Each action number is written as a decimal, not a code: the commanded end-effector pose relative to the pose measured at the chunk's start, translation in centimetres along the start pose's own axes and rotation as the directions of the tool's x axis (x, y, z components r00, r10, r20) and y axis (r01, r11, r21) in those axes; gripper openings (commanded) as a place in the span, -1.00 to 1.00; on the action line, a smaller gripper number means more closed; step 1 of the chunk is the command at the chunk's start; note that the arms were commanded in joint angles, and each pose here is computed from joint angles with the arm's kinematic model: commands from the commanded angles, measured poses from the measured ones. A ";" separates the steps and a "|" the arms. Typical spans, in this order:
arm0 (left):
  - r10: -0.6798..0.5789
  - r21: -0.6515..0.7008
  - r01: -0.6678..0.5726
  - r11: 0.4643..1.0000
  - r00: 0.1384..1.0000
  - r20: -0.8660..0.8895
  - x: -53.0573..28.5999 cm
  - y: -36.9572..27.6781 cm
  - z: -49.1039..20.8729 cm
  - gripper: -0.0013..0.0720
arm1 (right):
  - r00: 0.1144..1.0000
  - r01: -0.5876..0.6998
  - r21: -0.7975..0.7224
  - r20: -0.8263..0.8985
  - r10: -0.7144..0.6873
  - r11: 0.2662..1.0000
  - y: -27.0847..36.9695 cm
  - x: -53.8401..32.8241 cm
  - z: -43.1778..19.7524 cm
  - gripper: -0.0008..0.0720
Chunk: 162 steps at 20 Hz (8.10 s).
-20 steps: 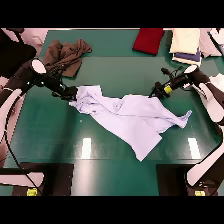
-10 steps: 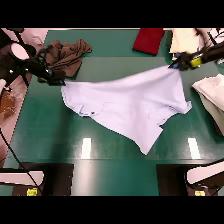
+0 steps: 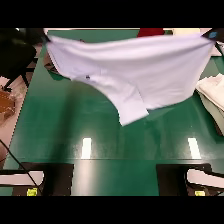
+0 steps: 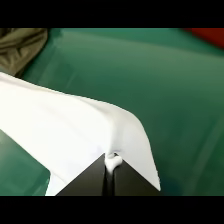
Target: Fold the shirts.
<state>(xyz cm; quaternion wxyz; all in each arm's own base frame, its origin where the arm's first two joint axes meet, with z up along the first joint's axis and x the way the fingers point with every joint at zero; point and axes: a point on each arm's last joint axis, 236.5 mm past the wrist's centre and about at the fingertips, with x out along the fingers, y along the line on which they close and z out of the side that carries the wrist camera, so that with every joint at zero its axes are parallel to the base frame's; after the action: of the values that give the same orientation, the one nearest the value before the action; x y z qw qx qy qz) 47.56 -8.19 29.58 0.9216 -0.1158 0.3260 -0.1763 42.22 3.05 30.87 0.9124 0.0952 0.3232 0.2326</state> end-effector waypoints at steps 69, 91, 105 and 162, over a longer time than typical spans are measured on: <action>-0.257 -0.634 -0.144 0.760 0.829 -0.497 8.1 0.4 -42.6 0.52 | 0.954 0.274 0.639 -0.278 -0.116 0.719 -18.8 3.0 -27.8 0.13; -0.150 -0.588 -0.152 0.794 0.889 -0.433 11.8 -2.0 -42.7 -0.90 | 0.873 0.401 0.789 -0.483 0.066 0.466 -21.7 1.3 -38.7 0.32; -0.151 -0.630 -0.152 0.761 0.904 -0.400 12.1 -2.0 -41.9 -0.90 | 0.712 0.337 0.773 -0.583 0.391 0.538 -14.6 8.4 -41.6 0.28; -0.055 -0.178 -0.114 0.977 0.673 -0.738 15.6 3.4 -35.2 -0.90 | 0.719 0.360 0.521 -0.684 0.125 0.774 -18.2 17.0 -29.6 -0.91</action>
<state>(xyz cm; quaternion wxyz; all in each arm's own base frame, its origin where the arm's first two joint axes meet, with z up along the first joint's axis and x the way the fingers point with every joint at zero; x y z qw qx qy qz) 41.65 -15.10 -3.87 0.7520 -0.1215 0.6267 -0.1645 44.13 -3.40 -4.78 0.6890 0.2596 0.6717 0.0826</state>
